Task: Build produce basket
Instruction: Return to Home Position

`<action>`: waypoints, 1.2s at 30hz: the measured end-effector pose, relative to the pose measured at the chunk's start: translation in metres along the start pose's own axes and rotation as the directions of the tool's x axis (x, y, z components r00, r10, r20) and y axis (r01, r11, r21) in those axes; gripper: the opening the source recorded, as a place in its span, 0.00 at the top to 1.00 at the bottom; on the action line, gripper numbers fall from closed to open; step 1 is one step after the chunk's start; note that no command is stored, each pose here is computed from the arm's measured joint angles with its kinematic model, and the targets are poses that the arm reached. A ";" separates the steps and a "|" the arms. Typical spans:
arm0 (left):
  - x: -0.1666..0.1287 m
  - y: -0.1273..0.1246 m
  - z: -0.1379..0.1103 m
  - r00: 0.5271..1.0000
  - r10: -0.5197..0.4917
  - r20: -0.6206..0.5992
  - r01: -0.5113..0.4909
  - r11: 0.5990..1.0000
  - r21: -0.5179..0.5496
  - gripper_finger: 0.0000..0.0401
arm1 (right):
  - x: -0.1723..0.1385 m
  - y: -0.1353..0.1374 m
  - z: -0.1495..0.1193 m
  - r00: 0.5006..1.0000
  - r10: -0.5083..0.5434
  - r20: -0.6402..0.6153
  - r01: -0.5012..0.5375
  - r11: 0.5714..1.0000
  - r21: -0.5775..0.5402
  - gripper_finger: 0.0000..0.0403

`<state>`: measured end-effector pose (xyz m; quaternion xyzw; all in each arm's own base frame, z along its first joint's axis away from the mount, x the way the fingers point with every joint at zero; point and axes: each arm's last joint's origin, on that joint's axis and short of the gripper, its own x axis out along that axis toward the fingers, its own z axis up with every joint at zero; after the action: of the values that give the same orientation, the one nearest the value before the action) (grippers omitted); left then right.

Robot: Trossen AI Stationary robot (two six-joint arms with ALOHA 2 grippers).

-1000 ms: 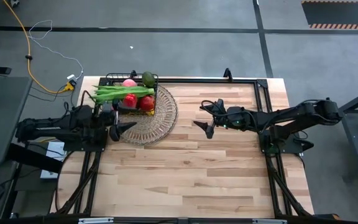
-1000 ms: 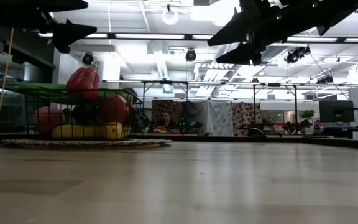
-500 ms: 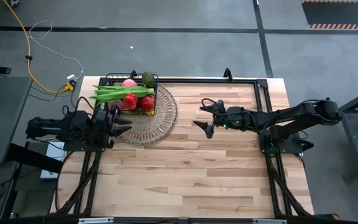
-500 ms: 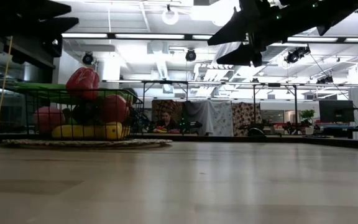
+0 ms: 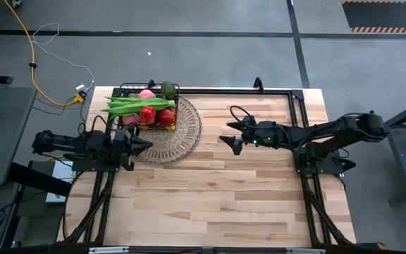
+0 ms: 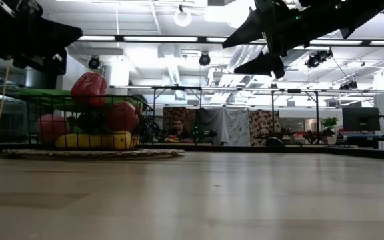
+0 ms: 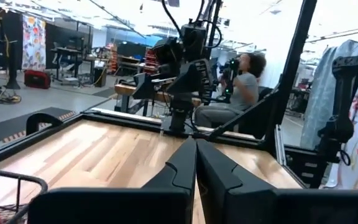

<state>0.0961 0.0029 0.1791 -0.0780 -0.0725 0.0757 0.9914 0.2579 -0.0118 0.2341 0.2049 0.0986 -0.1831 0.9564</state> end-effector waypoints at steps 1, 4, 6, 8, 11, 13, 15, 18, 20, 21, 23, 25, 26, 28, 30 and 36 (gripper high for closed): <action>0.000 0.000 -0.001 1.000 0.002 -0.007 -0.002 1.000 0.001 1.00 | 0.000 0.000 0.000 1.000 0.000 0.000 0.000 1.000 0.009 0.06; 0.000 0.001 -0.005 0.999 0.003 -0.053 -0.002 1.000 0.009 1.00 | 0.000 0.000 0.000 1.000 0.001 0.002 -0.001 1.000 0.012 0.06; 0.000 0.000 -0.006 0.998 -0.008 -0.068 0.008 1.000 0.009 1.00 | 0.000 0.000 0.001 1.000 0.003 0.006 -0.003 0.999 0.033 0.06; 0.000 0.000 -0.006 0.997 -0.033 -0.068 0.033 0.999 0.001 1.00 | 0.000 0.000 0.001 1.000 0.004 0.007 -0.004 0.999 0.055 0.06; 0.000 -0.001 -0.003 0.998 -0.042 -0.040 0.042 0.999 -0.006 1.00 | 0.000 0.000 0.000 1.000 -0.001 -0.002 0.001 0.999 0.054 0.06; 0.000 0.000 -0.004 0.999 -0.016 -0.039 0.016 1.000 -0.005 1.00 | -0.001 -0.002 -0.003 0.999 -0.022 -0.031 0.023 0.999 0.037 0.08; 0.000 0.001 -0.004 0.999 0.006 -0.043 -0.006 1.000 -0.003 1.00 | -0.004 -0.003 -0.006 0.996 -0.055 -0.067 0.055 0.999 -0.001 0.13; 0.000 0.001 -0.005 0.999 0.012 -0.051 -0.012 1.000 -0.001 0.99 | -0.014 -0.006 -0.009 0.985 -0.118 -0.125 0.113 0.993 -0.044 0.27; 0.000 0.001 -0.005 0.999 0.012 -0.050 -0.012 1.000 -0.001 0.99 | -0.023 -0.009 -0.011 0.973 -0.162 -0.162 0.152 0.986 -0.075 0.41; 0.000 0.001 -0.005 0.999 0.012 -0.050 -0.012 1.000 -0.001 0.99 | -0.028 -0.011 -0.011 0.966 -0.184 -0.181 0.169 0.981 -0.092 0.50; 0.000 0.001 -0.005 0.999 0.012 -0.050 -0.012 1.000 -0.001 0.99 | -0.039 -0.015 -0.012 0.955 -0.216 -0.203 0.196 0.974 -0.115 0.68; 0.000 0.001 -0.005 0.999 0.012 -0.050 -0.012 1.000 -0.001 1.00 | -0.050 -0.020 -0.017 0.958 -0.212 -0.194 0.191 0.974 -0.121 0.89; 0.000 0.001 -0.005 0.999 0.012 -0.050 -0.012 1.000 -0.001 1.00 | -0.054 -0.024 -0.022 0.961 -0.205 -0.186 0.185 0.975 -0.122 0.94; 0.000 0.001 -0.005 0.999 0.014 -0.051 -0.014 1.000 -0.001 1.00 | -0.063 -0.033 -0.034 0.973 -0.166 -0.161 0.152 0.984 -0.097 0.95; 0.000 0.001 -0.005 0.999 0.014 -0.051 -0.014 1.000 -0.001 1.00 | -0.071 -0.043 -0.047 0.985 -0.115 -0.126 0.107 0.992 -0.064 0.93; 0.000 0.001 -0.005 0.999 0.014 -0.051 -0.014 1.000 -0.001 0.99 | -0.094 -0.058 -0.058 0.999 0.046 -0.002 -0.046 0.998 -0.035 0.99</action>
<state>0.0966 0.0031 0.1742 -0.0810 -0.0466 0.0806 0.9924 0.1428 -0.0075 0.1864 0.1907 0.0975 -0.1591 0.9638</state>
